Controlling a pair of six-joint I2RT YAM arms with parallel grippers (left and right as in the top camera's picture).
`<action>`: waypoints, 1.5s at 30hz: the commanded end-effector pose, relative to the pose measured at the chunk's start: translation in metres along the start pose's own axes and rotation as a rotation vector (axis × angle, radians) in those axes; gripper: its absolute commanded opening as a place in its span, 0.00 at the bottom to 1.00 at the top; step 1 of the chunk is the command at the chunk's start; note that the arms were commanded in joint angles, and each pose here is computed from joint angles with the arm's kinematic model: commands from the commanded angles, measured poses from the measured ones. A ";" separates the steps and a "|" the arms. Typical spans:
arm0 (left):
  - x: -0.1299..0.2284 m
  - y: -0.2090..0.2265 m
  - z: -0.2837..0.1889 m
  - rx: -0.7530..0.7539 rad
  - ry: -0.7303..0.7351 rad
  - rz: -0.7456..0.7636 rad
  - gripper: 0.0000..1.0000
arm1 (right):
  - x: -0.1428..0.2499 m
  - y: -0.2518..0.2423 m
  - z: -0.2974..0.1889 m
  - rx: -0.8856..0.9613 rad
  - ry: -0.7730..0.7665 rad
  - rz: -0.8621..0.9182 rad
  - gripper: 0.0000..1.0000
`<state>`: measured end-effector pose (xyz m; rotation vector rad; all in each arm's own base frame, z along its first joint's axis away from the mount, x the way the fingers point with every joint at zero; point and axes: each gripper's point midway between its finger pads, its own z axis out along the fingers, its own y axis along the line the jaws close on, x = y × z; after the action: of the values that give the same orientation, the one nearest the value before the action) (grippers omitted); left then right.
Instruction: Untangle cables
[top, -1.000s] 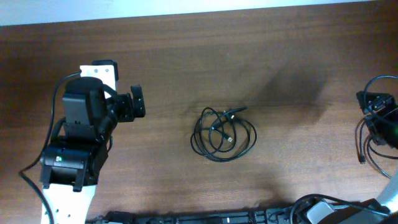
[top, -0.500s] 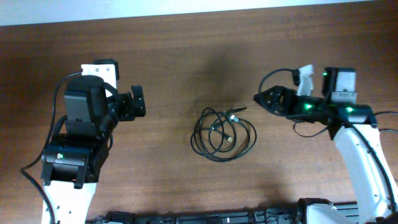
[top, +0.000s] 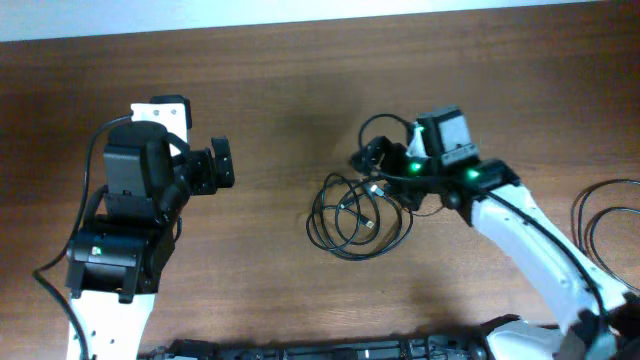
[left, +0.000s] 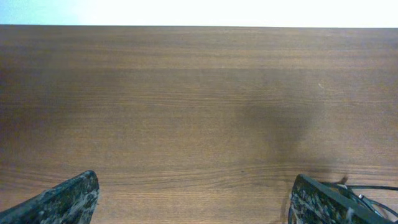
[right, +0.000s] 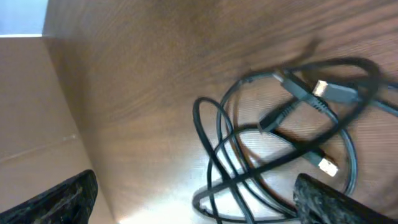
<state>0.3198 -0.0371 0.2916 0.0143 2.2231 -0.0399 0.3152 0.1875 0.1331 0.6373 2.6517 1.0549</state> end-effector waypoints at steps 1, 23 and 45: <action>-0.003 0.000 -0.001 0.005 -0.007 -0.015 0.99 | 0.004 -0.015 0.036 0.070 0.032 0.028 0.91; -0.003 0.000 -0.001 0.005 -0.007 -0.015 0.99 | -0.004 0.000 -0.022 0.098 -0.151 -0.270 0.26; -0.003 0.000 -0.001 0.005 -0.007 -0.016 0.99 | -0.007 -0.039 0.039 0.196 -0.033 -0.150 0.26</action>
<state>0.3199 -0.0371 0.2913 0.0144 2.2243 -0.0397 0.3209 0.1840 0.0825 0.4849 2.7455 0.7817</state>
